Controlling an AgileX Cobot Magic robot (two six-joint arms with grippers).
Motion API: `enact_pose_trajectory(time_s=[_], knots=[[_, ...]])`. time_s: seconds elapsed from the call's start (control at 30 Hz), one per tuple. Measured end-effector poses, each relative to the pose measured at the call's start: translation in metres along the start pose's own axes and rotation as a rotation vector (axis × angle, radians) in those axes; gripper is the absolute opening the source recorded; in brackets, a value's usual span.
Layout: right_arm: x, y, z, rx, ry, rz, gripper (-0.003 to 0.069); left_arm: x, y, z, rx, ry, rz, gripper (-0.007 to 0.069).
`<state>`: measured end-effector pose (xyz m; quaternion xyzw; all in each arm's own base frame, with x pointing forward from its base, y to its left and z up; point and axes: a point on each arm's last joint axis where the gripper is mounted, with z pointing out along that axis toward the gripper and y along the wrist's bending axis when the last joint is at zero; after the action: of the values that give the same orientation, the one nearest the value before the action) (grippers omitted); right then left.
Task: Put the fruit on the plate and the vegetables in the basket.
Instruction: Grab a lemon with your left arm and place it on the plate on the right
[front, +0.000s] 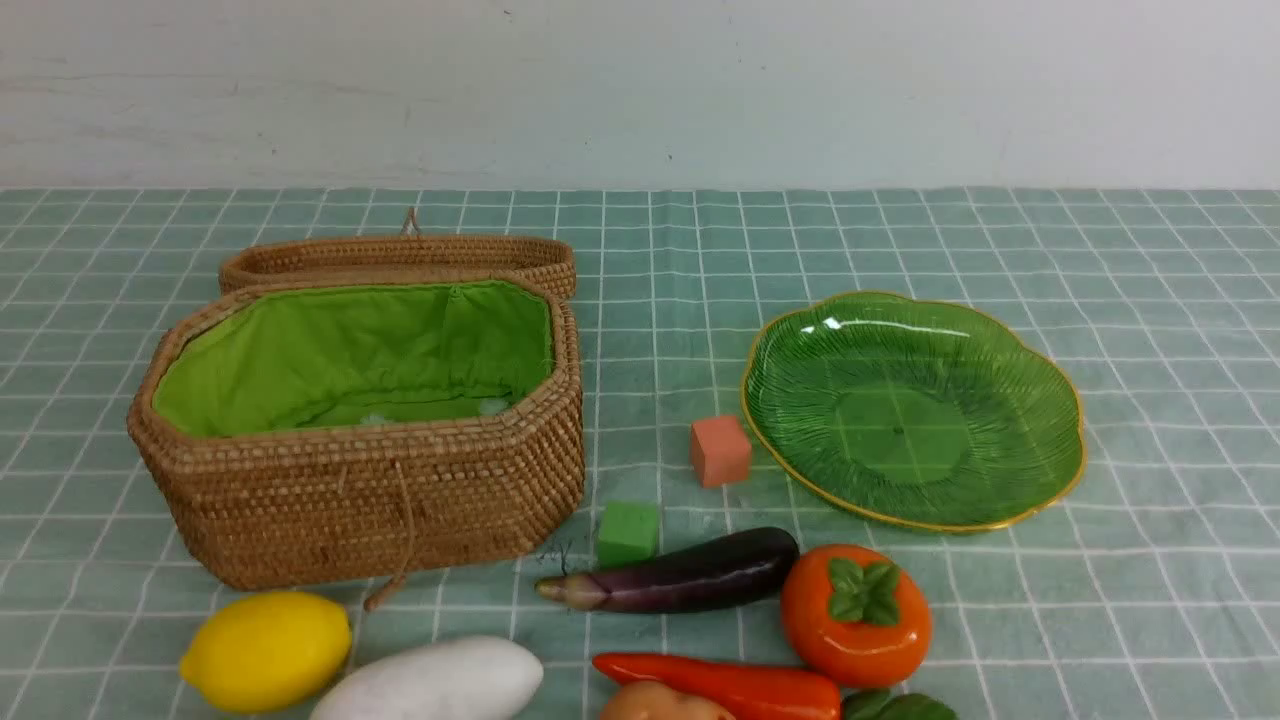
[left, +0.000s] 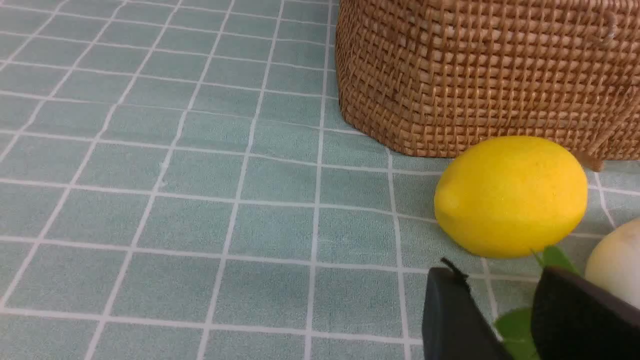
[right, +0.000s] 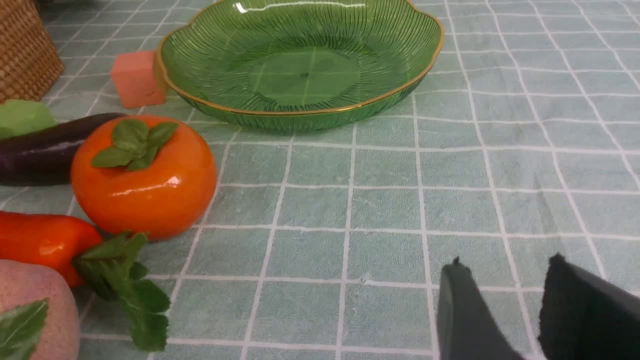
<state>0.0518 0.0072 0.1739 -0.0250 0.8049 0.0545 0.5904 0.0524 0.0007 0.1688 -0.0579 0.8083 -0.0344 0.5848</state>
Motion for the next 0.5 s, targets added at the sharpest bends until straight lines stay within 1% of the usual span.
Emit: enact_pose_trajectory(time_s=[0.5], knots=[[0.0000, 0.0000, 0.0000, 0.000, 0.000, 0.000, 0.0241, 0.0000, 0.0000, 0.0000, 0.000, 0.000, 0.000, 0.0239]])
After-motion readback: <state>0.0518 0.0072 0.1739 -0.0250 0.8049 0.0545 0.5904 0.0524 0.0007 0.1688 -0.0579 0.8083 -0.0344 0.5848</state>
